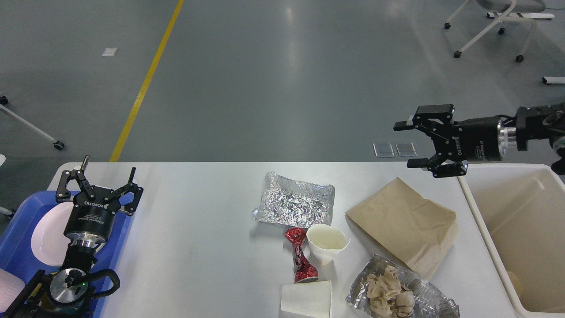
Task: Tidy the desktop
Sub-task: 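Lower the right gripper onto the brown paper bag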
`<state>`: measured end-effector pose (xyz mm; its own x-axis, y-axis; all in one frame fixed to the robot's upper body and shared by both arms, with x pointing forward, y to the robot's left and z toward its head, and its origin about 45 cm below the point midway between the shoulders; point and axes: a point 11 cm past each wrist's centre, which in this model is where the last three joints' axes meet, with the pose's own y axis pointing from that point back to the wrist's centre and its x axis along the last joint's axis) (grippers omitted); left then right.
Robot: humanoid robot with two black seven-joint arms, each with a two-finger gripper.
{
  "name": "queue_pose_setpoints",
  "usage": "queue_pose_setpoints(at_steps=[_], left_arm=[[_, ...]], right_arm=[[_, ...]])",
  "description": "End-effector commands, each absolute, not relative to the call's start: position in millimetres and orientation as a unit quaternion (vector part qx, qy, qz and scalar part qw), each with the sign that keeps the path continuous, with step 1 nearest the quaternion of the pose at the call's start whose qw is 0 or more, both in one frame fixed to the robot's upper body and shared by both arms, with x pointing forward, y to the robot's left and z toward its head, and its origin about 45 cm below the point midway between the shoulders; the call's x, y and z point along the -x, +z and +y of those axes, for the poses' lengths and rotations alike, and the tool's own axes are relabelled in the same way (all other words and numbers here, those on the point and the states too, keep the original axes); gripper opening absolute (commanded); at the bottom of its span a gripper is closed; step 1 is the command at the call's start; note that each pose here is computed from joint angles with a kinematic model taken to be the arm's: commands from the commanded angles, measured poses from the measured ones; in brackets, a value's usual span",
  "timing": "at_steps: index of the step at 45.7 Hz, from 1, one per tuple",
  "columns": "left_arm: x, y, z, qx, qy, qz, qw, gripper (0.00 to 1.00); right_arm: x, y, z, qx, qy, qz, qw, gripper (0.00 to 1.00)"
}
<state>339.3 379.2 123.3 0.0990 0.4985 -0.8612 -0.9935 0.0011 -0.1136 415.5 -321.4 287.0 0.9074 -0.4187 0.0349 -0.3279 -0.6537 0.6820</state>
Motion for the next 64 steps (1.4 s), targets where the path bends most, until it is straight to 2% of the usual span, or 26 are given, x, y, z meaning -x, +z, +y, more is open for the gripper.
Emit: queue_pose_setpoints(at_steps=[1, 7, 14, 19, 31, 64], left_arm=[[-339.3, 123.3, 379.3, 0.388, 0.591, 0.319, 0.631, 0.96], [-338.8, 122.8, 379.5, 0.388, 0.591, 0.319, 0.631, 0.96], [-339.3, 123.3, 379.4, 0.388, 0.591, 0.319, 0.631, 0.96], [-338.8, 122.8, 379.5, 0.388, 0.591, 0.319, 0.631, 0.96], [-339.3, 123.3, 379.3, 0.388, 0.591, 0.319, 0.631, 0.96], [-339.3, 123.0, 378.8, 0.387, 0.59, 0.32, 0.632, 0.96]], right_arm=[[-411.6, 300.8, -285.3, -0.892, -0.045, -0.143, 0.427, 1.0], [-394.1, 318.8, -254.8, -0.844, -0.025, -0.082, 0.53, 1.0], [-366.5, 340.8, -245.2, -0.763, 0.002, -0.049, 0.644, 1.0], [-336.6, 357.7, -227.0, -0.688, 0.043, -0.013, 0.725, 1.0], [-305.8, 390.4, -211.2, -0.675, 0.07, -0.021, 0.735, 1.0], [-306.5, 376.8, -222.4, -0.693, 0.033, -0.041, 0.719, 1.0]])
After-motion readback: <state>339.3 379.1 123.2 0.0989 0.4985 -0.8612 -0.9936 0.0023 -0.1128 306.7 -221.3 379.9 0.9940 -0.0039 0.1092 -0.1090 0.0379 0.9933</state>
